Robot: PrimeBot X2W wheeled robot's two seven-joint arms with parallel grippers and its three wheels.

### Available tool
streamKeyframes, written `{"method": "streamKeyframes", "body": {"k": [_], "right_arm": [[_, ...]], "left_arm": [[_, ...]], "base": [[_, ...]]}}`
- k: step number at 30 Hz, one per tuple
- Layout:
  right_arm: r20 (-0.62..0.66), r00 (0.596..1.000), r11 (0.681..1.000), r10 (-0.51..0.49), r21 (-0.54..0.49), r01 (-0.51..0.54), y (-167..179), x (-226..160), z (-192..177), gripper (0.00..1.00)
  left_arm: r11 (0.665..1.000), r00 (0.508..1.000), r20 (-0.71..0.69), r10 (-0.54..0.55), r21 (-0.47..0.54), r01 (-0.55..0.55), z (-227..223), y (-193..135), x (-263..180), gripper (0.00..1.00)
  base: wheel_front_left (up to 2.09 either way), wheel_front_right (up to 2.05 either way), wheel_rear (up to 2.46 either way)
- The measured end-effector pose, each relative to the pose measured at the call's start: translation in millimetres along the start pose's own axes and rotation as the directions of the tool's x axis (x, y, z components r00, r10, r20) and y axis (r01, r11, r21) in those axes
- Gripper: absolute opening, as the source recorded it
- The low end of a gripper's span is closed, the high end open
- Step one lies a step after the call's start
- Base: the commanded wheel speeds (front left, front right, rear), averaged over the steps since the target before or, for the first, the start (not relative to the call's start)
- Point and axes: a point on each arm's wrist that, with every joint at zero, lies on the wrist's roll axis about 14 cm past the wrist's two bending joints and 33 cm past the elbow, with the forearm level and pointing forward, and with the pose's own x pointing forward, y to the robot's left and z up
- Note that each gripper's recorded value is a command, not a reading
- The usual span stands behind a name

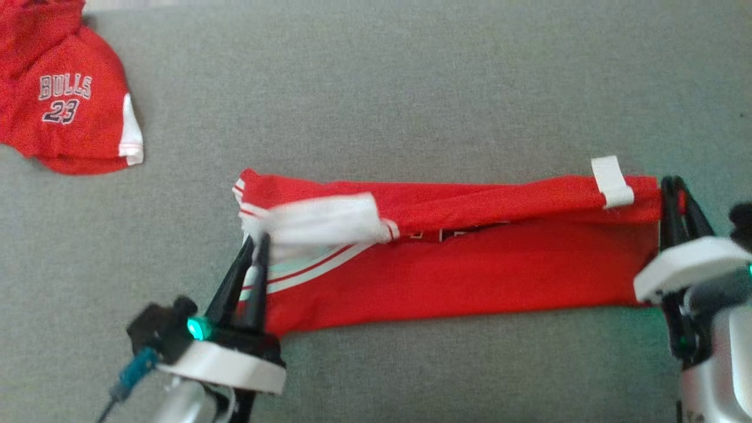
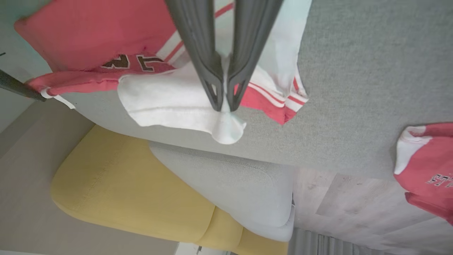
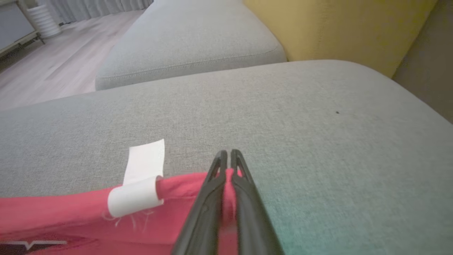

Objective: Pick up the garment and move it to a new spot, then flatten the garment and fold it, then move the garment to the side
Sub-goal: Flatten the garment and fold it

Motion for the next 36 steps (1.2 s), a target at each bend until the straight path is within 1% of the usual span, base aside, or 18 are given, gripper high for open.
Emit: {"method": "streamKeyframes", "body": {"k": [3, 6, 11, 15, 18, 21, 26, 29, 30, 31, 32, 33, 36], "right_arm": [[0.033, 0.999, 0.999, -0.040, 0.021, 0.040, -12.8, -14.5, -1.1, 1.00], [0.058, 0.995, 0.997, -0.075, 0.035, 0.073, -23.6, -28.0, -1.8, 1.00], [0.083, 0.992, 0.995, -0.095, 0.041, 0.092, -30.1, -36.4, 4.1, 1.00], [0.074, 0.995, 0.996, -0.072, 0.052, 0.069, -22.3, -33.7, 3.6, 1.00], [0.024, 0.998, 0.998, -0.057, 0.039, 0.056, -16.5, -29.7, -8.8, 1.00], [-0.073, 0.996, 0.997, -0.055, 0.043, 0.058, -15.6, -26.7, -35.1, 1.00], [-0.244, 0.968, 0.997, -0.058, 0.040, 0.069, -15.5, -26.6, -79.7, 1.00], [-0.276, 0.960, 0.997, -0.040, 0.059, 0.059, -10.3, -22.5, -84.4, 1.00], [-0.284, 0.958, 0.996, -0.035, 0.066, 0.056, -8.8, -21.2, -84.8, 0.53], [-0.291, 0.956, 0.996, -0.027, 0.075, 0.051, -6.8, -19.6, -84.6, 0.36], [-0.298, 0.954, 0.996, -0.020, 0.082, 0.046, -4.6, -18.5, -84.5, 0.11], [-0.302, 0.953, 0.995, -0.014, 0.085, 0.042, -3.1, -17.9, -84.2, 0.00], [-0.294, 0.956, 0.994, -0.013, 0.098, 0.044, -2.4, -15.5, -77.9, 0.00]], "left_arm": [[0.999, 0.999, 0.017, 0.029, -0.043, -0.028, -2.9, -3.7, -9.9, 1.00], [0.995, 0.995, 0.045, 0.084, -0.057, -0.082, 2.0, 4.5, -19.2, 1.00], [0.987, 0.979, 0.129, 0.159, -0.034, -0.156, 25.7, 21.5, -27.2, 1.00], [0.971, 0.955, 0.178, 0.236, -0.005, -0.239, 40.3, 39.5, -35.0, 1.00], [0.953, 0.937, 0.187, 0.294, 0.010, -0.301, 42.0, 52.5, -43.6, 1.00], [0.938, 0.918, 0.204, 0.340, 0.002, -0.348, 46.2, 61.4, -50.0, 1.00], [0.918, 0.895, 0.226, 0.385, 0.008, -0.397, 53.0, 71.8, -56.9, 1.00], [0.910, 0.887, 0.234, 0.399, 0.015, -0.414, 55.8, 75.7, -59.2, 1.00], [0.910, 0.886, 0.234, 0.400, 0.015, -0.415, 55.9, 76.0, -59.3, 1.00], [0.910, 0.887, 0.233, 0.399, 0.016, -0.414, 56.1, 75.7, -59.1, 1.00], [0.911, 0.888, 0.234, 0.396, 0.016, -0.411, 56.7, 74.9, -58.3, 1.00], [0.913, 0.889, 0.235, 0.392, 0.016, -0.407, 57.5, 73.8, -57.1, 1.00], [0.922, 0.900, 0.227, 0.372, 0.017, -0.386, 56.5, 68.6, -50.9, 1.00]], "base": [[0.00, 0.00, 0.00], [0.00, 0.00, 0.00], [0.00, 0.00, 0.00], [0.00, 0.00, 0.00], [0.00, 0.00, 0.00], [0.00, 0.00, 0.00], [0.00, 0.00, 0.00], [0.00, 0.00, 0.00], [0.00, 0.00, 0.00], [0.00, 0.00, 0.00], [0.00, 0.00, 0.00], [0.00, 0.00, 0.00], [0.00, 0.00, 0.00]]}}
